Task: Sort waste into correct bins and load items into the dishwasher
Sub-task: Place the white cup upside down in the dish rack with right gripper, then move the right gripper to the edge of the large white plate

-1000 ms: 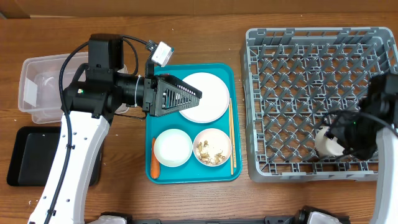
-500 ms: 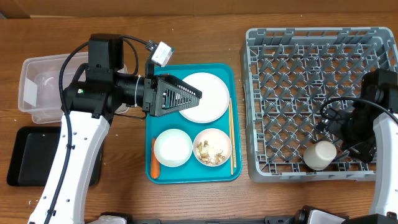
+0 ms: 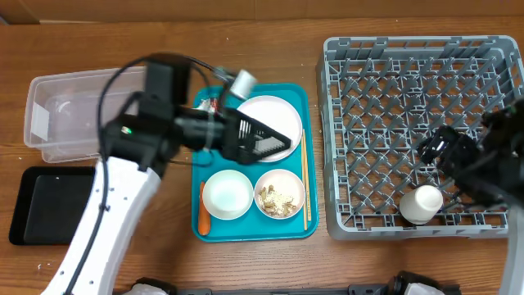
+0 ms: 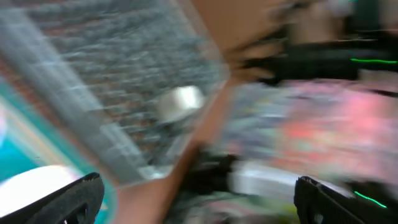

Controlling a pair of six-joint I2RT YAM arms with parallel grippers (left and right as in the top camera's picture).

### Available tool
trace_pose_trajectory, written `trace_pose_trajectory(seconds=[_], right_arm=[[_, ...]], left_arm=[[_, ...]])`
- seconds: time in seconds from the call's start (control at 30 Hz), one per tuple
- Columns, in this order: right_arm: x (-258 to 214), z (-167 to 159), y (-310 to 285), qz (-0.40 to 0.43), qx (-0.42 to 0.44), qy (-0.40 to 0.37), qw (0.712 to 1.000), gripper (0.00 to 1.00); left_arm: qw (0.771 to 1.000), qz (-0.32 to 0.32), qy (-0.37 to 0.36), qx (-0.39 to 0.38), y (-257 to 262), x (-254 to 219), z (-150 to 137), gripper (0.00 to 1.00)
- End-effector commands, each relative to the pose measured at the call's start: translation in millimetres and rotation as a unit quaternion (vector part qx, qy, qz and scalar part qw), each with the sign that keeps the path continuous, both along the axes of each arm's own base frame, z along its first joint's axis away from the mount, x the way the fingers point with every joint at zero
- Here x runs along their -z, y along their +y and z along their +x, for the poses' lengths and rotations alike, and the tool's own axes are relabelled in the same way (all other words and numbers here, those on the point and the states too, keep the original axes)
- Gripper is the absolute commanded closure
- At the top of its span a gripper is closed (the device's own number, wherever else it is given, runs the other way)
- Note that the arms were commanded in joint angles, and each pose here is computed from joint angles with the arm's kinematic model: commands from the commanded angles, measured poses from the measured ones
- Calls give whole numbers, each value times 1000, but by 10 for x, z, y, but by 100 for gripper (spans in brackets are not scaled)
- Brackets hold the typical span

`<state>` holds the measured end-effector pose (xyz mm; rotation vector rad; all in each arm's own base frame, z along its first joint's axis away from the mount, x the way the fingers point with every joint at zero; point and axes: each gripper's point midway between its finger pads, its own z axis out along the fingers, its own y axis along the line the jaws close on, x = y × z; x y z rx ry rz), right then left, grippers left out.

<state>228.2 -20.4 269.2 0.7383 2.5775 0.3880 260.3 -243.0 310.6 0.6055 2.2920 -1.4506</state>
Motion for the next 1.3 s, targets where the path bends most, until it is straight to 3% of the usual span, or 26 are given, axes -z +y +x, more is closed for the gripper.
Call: trace_pose_trajectory(seconds=[0.0,0.13,0.3,0.43,0.63,0.93,1.27], right_arm=[[-302,-22,303,57,-48,-71,995,0],[-367,-85,367,64,-57,-86,993,0],[-338,-134,387,70,-56,-74,993,0],[-330,-147,391,61,-71,-75,993,0],[-374,-188,570,73,-150,-95,981,11],[-318,-80,942,74,-242,-85,964,14],[181,434,1438,19,-262,-5,965,18]], left_arm=[[956,226,-107,-154,335,442,460,0],[886,370,-95,-264,679,835,684,0],[866,396,-4,-306,757,1318,847,10],[876,396,55,-270,643,1688,854,23],[879,397,76,-254,590,1791,819,22],[885,374,37,-275,890,1079,631,21],[893,322,-41,-311,1094,370,348,14]])
